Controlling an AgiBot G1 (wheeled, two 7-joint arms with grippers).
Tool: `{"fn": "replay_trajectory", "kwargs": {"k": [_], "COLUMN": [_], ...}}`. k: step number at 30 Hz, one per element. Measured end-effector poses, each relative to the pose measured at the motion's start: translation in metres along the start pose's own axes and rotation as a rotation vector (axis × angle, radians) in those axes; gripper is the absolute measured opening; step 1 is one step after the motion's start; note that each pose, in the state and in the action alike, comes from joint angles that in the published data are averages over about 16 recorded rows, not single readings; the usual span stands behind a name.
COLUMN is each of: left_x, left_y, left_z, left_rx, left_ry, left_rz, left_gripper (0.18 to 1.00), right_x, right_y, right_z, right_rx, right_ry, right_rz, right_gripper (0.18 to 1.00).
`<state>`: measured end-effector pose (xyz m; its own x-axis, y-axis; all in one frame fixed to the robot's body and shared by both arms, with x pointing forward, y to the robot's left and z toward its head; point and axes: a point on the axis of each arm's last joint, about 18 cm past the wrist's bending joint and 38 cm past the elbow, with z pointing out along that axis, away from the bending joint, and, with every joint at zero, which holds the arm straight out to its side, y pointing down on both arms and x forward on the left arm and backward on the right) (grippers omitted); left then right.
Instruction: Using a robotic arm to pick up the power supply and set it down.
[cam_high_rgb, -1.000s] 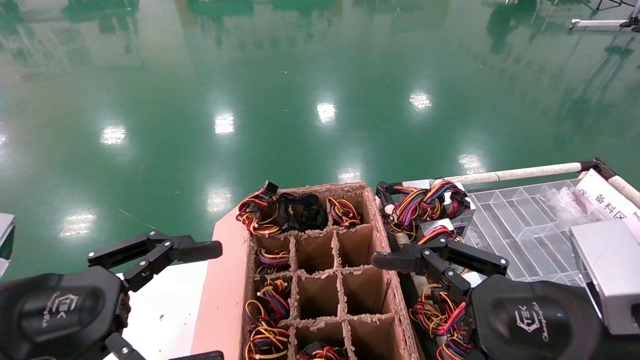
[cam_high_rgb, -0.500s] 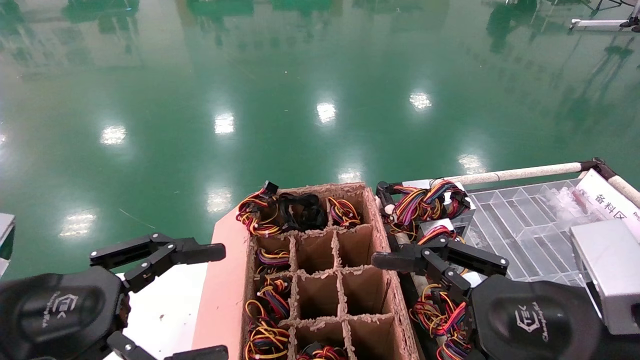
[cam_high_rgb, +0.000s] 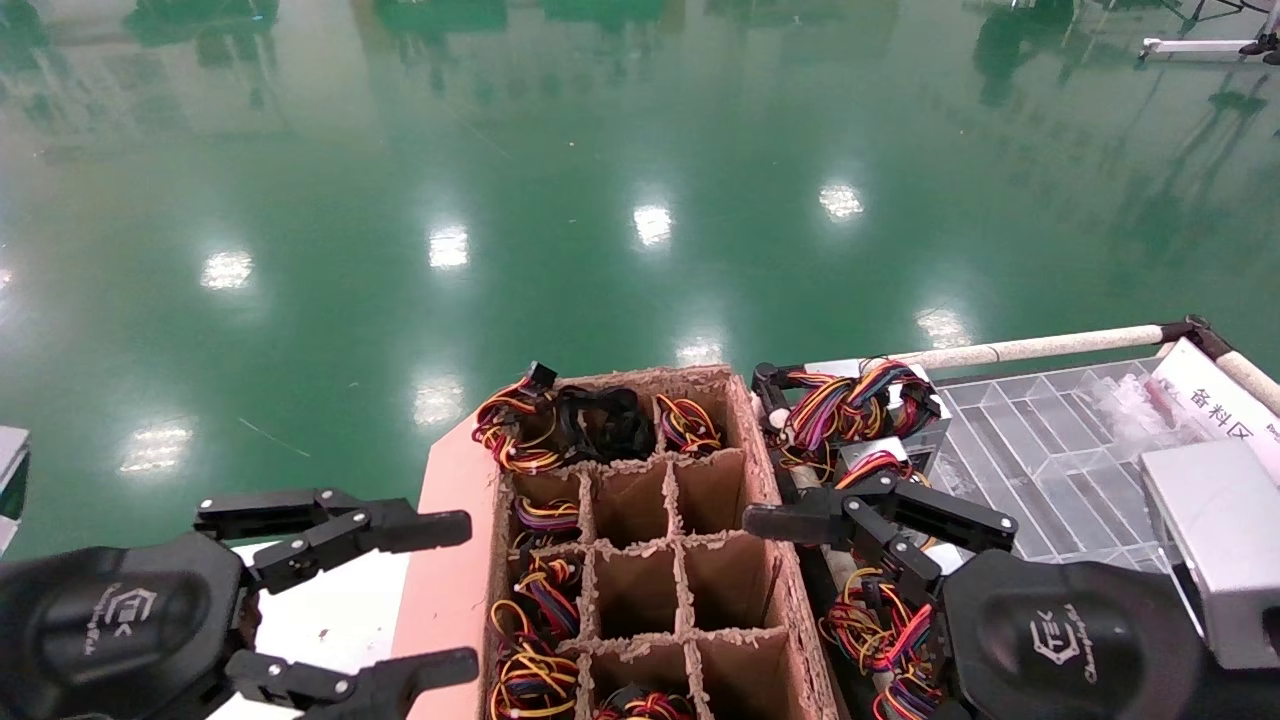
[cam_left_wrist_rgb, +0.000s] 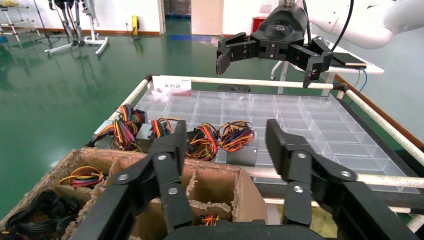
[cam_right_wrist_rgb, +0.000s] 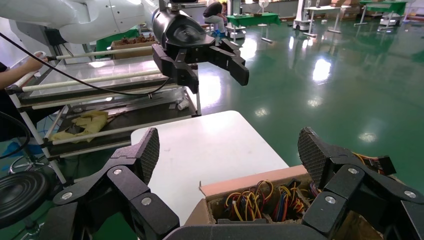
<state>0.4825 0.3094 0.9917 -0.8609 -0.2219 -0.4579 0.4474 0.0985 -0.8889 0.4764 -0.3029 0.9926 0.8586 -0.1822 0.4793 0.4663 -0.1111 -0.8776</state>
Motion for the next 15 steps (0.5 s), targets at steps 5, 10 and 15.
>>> {"fn": "replay_trajectory", "kwargs": {"k": [5, 10, 15], "left_x": [0.000, 0.000, 0.000], "left_y": [0.000, 0.000, 0.000], "left_z": [0.000, 0.000, 0.000], "left_rx": [0.000, 0.000, 0.000], "left_ry": [0.000, 0.000, 0.000], "left_rz": [0.000, 0.000, 0.000], "left_gripper": [0.602, 0.479, 0.379], "right_x": [0.000, 0.004, 0.015], "right_y": [0.000, 0.003, 0.011], "right_z": [0.000, 0.001, 0.004], "right_rx": [-0.001, -0.019, -0.051], "right_ry": [0.000, 0.011, 0.024], "right_rz": [0.000, 0.004, 0.019], "right_gripper": [1.000, 1.000, 1.000]}}
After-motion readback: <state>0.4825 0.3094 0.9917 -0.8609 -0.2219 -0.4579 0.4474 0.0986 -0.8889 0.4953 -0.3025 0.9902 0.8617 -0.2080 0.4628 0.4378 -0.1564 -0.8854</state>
